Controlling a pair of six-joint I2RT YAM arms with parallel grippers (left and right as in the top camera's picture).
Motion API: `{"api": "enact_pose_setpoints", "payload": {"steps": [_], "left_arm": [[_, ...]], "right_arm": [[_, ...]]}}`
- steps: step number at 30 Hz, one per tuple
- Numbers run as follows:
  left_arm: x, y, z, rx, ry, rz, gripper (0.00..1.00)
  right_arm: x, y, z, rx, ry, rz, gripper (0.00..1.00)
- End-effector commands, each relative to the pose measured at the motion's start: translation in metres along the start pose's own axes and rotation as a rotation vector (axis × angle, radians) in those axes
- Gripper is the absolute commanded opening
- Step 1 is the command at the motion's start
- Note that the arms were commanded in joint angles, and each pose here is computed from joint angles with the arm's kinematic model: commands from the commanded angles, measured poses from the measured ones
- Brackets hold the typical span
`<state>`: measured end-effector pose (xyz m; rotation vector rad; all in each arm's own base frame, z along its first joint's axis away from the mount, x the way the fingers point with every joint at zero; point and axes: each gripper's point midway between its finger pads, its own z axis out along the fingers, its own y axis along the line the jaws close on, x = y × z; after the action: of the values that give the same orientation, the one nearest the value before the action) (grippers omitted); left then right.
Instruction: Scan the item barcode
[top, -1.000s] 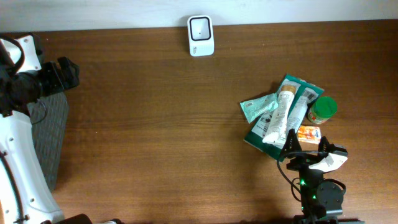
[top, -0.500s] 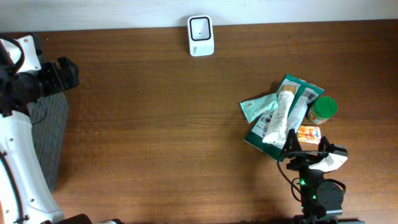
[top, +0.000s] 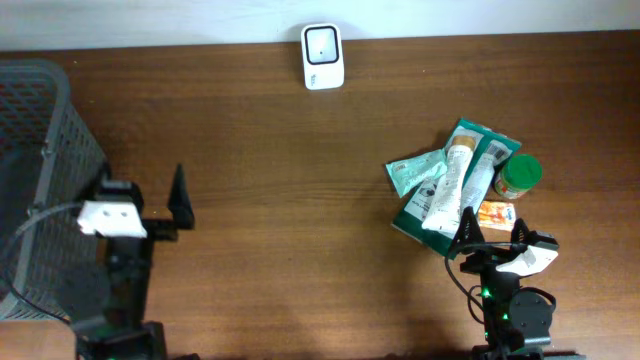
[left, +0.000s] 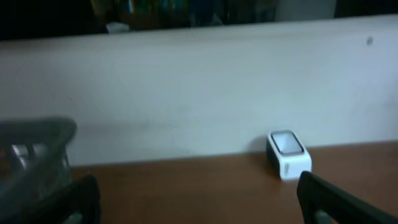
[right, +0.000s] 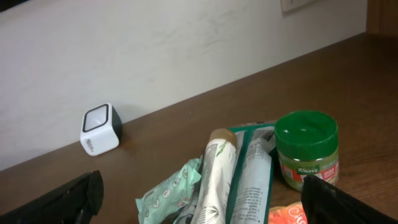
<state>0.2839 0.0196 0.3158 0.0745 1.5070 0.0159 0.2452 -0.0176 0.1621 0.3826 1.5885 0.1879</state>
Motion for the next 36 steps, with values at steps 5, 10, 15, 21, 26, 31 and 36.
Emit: {"api": "enact_pose_setpoints", "payload": {"steps": [5, 10, 15, 21, 26, 31, 36], "left_arm": [[0.114, 0.014, -0.05, -0.248, -0.019, -0.001, 0.99], [0.154, 0.014, -0.053, -0.252, 0.142, -0.001, 0.99], [0.154, 0.014, -0.053, -0.252, 0.142, -0.001, 0.99], [0.154, 0.014, -0.053, -0.252, 0.142, -0.001, 0.99], [0.154, 0.014, -0.053, -0.252, 0.142, -0.001, 0.99], [0.154, 0.014, -0.053, -0.252, 0.142, -0.001, 0.99], [0.154, 0.014, -0.053, -0.252, 0.142, -0.001, 0.99]], "right_arm": [[0.003, -0.002, 0.0, 0.008, 0.007, 0.004, 0.98], [0.003, -0.002, 0.0, 0.008, 0.007, 0.004, 0.98], [0.003, -0.002, 0.0, 0.008, 0.007, 0.004, 0.98], [0.003, -0.002, 0.0, 0.008, 0.007, 0.004, 0.99], [0.003, -0.002, 0.0, 0.008, 0.007, 0.004, 0.98], [0.003, -0.002, 0.0, 0.008, 0.007, 0.004, 0.98], [0.003, -0.002, 0.0, 0.008, 0.007, 0.004, 0.98]]}}
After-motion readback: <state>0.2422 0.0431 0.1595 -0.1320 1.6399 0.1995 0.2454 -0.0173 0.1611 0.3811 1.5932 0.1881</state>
